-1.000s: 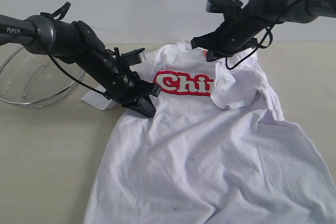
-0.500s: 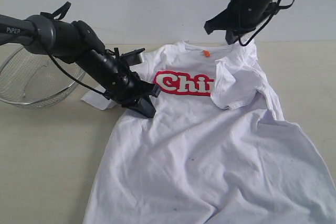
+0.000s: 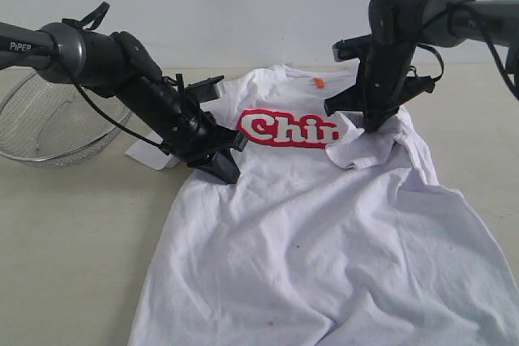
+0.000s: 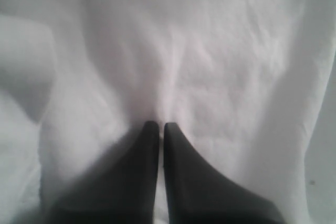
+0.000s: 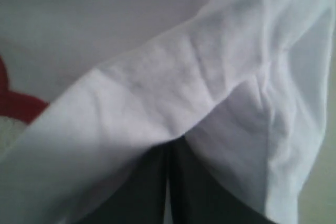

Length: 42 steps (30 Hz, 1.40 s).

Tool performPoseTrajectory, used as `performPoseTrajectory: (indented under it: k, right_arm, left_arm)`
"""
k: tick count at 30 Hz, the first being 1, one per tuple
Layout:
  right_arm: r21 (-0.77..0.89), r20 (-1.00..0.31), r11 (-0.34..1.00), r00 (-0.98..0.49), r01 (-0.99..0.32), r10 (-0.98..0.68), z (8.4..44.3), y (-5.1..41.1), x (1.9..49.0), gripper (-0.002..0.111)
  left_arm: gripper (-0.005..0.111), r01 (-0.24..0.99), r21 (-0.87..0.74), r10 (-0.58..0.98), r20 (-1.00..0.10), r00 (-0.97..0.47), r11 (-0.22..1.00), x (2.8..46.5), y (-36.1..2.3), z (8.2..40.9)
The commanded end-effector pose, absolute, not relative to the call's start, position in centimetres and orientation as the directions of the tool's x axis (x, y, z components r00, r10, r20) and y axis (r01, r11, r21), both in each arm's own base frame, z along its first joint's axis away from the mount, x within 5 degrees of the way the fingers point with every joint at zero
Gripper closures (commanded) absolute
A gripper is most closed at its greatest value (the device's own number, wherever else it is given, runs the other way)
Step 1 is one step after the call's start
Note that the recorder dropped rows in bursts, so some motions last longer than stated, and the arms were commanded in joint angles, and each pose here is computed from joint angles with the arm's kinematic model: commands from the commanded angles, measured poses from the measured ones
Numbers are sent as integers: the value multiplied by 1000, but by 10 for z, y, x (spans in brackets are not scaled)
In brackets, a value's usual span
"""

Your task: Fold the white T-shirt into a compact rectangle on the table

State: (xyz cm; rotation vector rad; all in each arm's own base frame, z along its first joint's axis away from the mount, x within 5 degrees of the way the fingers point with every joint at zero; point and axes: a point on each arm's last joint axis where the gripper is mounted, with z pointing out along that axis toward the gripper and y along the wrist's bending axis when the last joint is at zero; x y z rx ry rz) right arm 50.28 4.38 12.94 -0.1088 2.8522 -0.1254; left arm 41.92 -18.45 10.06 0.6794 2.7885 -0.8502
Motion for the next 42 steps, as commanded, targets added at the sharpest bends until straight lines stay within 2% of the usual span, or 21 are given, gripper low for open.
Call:
performPoseTrajectory:
  k: [1, 7, 12, 14, 22, 32, 37, 42]
  right_arm:
    - [-59, -375, 995, -922, -83, -99, 128, 65, 510, 109]
    - [-62, -439, 990, -887, -128, -143, 155, 83, 518, 109]
    - [5, -483, 987, -865, -162, -140, 169, 91, 523, 109]
    - [2, -446, 982, -880, -186, -166, 169, 91, 519, 109]
    - [-184, -175, 956, -950, -227, -260, 172, 70, 497, 109]
    - [-232, -82, 945, -963, -233, -257, 150, 64, 491, 109]
    - [-280, 6, 925, -964, -258, -267, 130, 56, 481, 109]
    - [-272, 39, 929, -967, -251, -250, 120, 55, 475, 109]
  left_arm:
    - [102, 460, -498, 382, -257, -888, 735, 419, -185, 101]
    - [102, 460, -500, 384, -254, -888, 734, 418, -185, 101]
    - [102, 460, -500, 384, -254, -888, 734, 418, -185, 101]
    - [102, 460, -500, 384, -254, -888, 734, 418, -185, 101]
    - [102, 455, -494, 370, -265, -890, 741, 421, -180, 103]
    - [102, 555, -381, 380, -446, -811, 739, 430, -167, 160]
    - [102, 559, -377, 387, -442, -809, 739, 429, -166, 162]
    - [102, 553, -383, 390, -426, -816, 740, 429, -166, 154]
